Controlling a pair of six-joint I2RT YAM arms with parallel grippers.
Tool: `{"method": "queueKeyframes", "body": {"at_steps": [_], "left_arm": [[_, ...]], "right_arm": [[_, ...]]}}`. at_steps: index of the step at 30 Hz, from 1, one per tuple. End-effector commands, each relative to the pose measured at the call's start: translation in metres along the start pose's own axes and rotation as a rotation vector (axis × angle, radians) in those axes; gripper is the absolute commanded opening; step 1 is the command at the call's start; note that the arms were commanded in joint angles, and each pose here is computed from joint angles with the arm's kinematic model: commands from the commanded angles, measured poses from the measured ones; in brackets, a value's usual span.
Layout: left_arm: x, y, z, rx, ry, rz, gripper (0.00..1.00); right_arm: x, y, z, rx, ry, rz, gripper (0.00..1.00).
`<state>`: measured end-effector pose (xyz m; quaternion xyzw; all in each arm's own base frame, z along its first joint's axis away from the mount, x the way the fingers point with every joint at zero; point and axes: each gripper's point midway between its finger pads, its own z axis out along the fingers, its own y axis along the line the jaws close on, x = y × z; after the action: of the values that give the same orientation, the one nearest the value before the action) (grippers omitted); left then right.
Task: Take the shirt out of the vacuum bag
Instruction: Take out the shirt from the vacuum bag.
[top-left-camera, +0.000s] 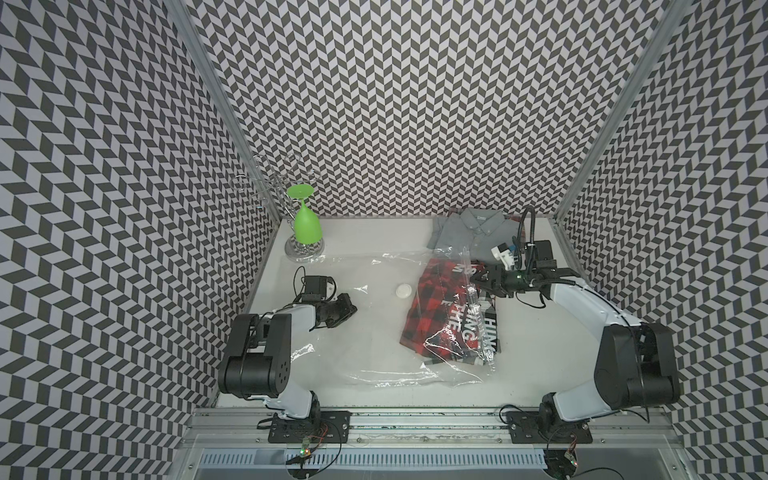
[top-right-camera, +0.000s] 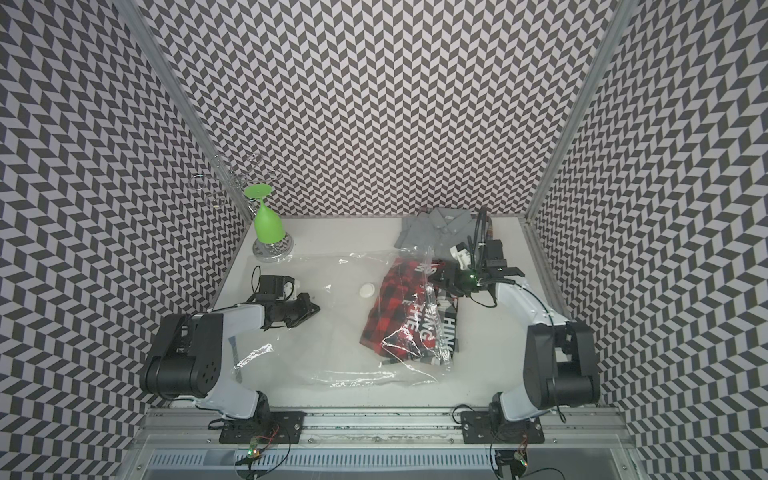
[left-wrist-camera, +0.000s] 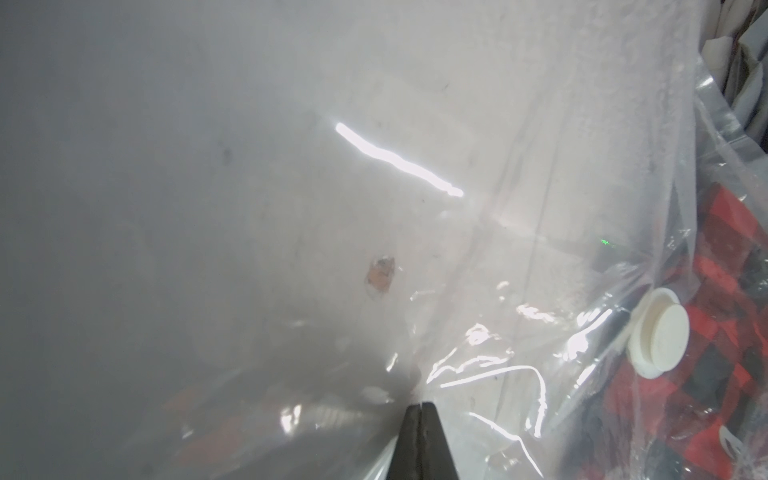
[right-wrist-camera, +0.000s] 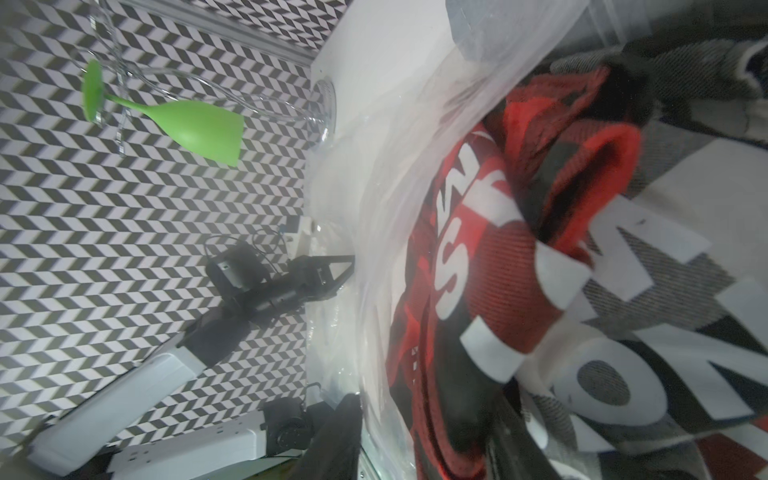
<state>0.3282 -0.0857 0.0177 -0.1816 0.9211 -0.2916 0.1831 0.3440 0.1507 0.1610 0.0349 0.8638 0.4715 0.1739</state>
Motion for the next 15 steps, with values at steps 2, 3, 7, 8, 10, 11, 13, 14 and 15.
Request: {"method": "queueKeyframes", "body": {"at_steps": [2, 3, 7, 8, 10, 11, 13, 14, 15], "left_arm": [[0.054, 0.056, 0.007, -0.198, 0.156, -0.094, 0.0], [0.054, 0.056, 0.007, -0.199, 0.156, -0.096, 0.0], [0.054, 0.056, 0.007, -0.199, 0.156, -0.092, 0.0], [0.054, 0.056, 0.007, -0.199, 0.155, -0.092, 0.0], [0.053, 0.056, 0.007, -0.198, 0.154, -0.092, 0.0], [0.054, 0.056, 0.007, -0.198, 0.155, -0.091, 0.0], [0.054, 0.056, 0.007, -0.198, 0.155, -0.091, 0.0], [0.053, 0.056, 0.007, -0.197, 0.155, -0.09, 0.0], [0.054, 0.056, 0.007, -0.197, 0.156, -0.089, 0.0]], "right_arm": [[-0.014, 0.017, -0.011, -0.113, -0.064, -0.041, 0.46], [-0.015, 0.017, -0.01, -0.124, -0.062, -0.039, 0.45], [-0.018, 0.01, -0.004, -0.126, -0.059, -0.017, 0.4], [-0.02, 0.011, -0.004, -0.131, -0.06, -0.018, 0.39], [-0.023, 0.012, -0.002, -0.137, -0.055, -0.021, 0.38], [-0.024, 0.012, -0.002, -0.134, -0.055, -0.025, 0.38], [-0.024, 0.006, 0.002, -0.113, -0.039, -0.017, 0.38], [-0.023, 0.003, 0.003, -0.101, -0.032, -0.015, 0.38], [-0.021, -0.002, 0.006, -0.083, -0.021, -0.006, 0.38]]}}
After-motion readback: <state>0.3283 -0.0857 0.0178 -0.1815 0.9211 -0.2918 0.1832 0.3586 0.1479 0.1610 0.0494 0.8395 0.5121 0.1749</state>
